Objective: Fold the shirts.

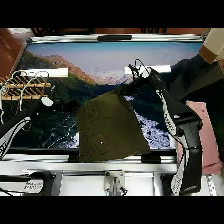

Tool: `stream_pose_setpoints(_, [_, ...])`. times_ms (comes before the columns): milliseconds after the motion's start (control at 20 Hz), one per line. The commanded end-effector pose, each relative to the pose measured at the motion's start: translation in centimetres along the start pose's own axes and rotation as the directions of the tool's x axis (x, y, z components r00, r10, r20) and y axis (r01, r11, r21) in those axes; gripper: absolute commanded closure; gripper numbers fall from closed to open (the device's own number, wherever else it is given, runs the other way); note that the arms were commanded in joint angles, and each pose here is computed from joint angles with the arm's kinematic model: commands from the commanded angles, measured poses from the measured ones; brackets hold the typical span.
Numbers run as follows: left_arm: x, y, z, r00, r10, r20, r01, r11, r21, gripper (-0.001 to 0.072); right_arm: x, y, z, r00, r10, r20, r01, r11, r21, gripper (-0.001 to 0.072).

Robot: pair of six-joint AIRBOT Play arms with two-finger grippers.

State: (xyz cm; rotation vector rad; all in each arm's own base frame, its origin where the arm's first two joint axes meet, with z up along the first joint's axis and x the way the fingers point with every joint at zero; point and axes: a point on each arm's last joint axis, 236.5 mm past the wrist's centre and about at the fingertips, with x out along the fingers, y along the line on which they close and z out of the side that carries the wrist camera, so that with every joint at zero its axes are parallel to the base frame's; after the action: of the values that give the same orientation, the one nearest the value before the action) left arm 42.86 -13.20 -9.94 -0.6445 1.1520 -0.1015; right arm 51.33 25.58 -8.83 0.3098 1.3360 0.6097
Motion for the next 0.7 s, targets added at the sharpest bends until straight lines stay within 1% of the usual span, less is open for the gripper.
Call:
stream_pose_setpoints(0, [-1.4,-2.9,3.4,0.995,-0.054,0.079,0.046,0.993,0.105,0.0606,-1.4,0.0,0.9,0.999,-0.009,0.035,0.011,0.998,-0.062,0.06])
stream_pose_setpoints(50, [-2.0,-4.1,4.7,0.991,-0.075,0.107,0.06,0.989,0.135,0.0628,-2.3,0.2,1.5,0.998,-0.01,0.06,0.016,0.996,-0.088,0.06])
stream_pose_setpoints(200, [-4.0,-6.9,8.3,0.973,-0.127,0.191,0.092,0.979,0.181,0.0635,-5.0,0.6,3.2,0.991,-0.014,0.132,0.028,0.994,-0.106,0.06])
stream_pose_setpoints(350, [-5.1,-7.9,10.5,0.956,-0.147,0.256,0.1,0.977,0.189,0.0635,-6.4,0.2,4.1,0.985,-0.019,0.171,0.035,0.995,-0.09,0.06])
stream_pose_setpoints(450, [-5.2,-7.8,10.7,0.955,-0.147,0.259,0.1,0.978,0.184,0.0636,-6.5,0.1,4.2,0.985,-0.019,0.173,0.031,0.997,-0.072,0.06])
stream_pose_setpoints(550, [-5.3,-8.1,10.5,0.957,-0.153,0.247,0.108,0.977,0.186,0.0636,-6.9,1.3,4.6,0.981,0.025,0.194,-0.011,0.997,-0.073,0.06])
stream_pose_setpoints(650, [-6.3,-9.3,11.4,0.948,-0.175,0.265,0.122,0.971,0.203,0.0636,-8.9,3.0,6.4,0.959,0.058,0.278,-0.025,0.993,-0.119,0.0601])
